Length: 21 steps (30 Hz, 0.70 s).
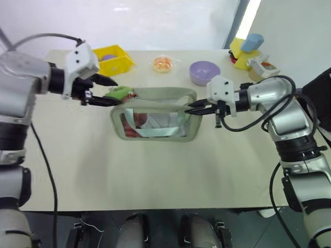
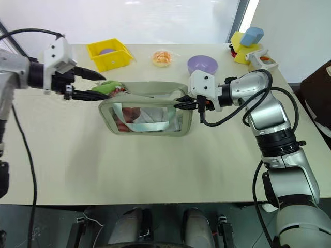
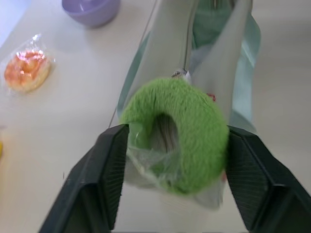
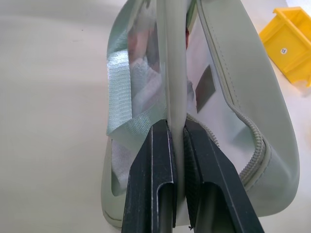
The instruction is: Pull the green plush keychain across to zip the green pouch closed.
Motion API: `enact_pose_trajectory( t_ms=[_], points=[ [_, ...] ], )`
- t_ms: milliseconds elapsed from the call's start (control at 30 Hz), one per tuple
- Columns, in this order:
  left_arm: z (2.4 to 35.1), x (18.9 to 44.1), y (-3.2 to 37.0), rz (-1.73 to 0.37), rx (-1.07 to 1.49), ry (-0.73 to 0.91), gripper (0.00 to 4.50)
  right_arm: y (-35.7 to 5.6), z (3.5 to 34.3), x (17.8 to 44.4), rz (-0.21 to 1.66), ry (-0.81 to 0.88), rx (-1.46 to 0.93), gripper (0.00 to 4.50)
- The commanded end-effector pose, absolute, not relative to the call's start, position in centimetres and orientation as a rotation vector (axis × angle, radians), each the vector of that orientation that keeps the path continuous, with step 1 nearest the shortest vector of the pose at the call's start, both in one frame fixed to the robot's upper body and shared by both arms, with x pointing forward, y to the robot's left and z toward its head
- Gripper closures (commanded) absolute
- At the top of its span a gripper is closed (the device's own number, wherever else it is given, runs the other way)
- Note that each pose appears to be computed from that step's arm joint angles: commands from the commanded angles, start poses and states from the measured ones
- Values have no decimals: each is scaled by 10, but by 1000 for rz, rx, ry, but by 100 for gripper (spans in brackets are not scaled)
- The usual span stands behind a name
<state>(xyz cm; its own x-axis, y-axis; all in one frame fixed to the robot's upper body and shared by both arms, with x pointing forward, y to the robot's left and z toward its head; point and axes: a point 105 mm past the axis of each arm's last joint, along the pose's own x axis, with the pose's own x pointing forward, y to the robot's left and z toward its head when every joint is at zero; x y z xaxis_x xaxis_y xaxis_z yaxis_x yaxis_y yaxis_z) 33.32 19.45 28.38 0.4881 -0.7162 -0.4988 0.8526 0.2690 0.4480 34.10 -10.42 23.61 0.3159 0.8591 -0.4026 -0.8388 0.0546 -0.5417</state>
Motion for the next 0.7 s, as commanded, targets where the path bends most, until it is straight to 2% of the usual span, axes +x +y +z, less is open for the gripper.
enact_pose_trajectory(
  t_ms=[33, 167, 467, 567, 700],
  points=[
    [275, 320, 205, -1076, 761, 255, 153, -102, 246, 339, 1287, -77, -812, 450],
    [252, 325, 206, -1053, 711, 275, 153, -99, 247, 340, 1293, -81, -813, 450],
    [230, 337, 208, -985, 630, 252, 153, -99, 247, 337, 1300, -76, -817, 450],
    [232, 339, 206, -988, 614, 233, 241, -100, 247, 336, 1300, -70, -818, 450],
    [241, 341, 203, -986, 581, 197, 448, -102, 247, 336, 1294, -63, -823, 450]
  ],
)
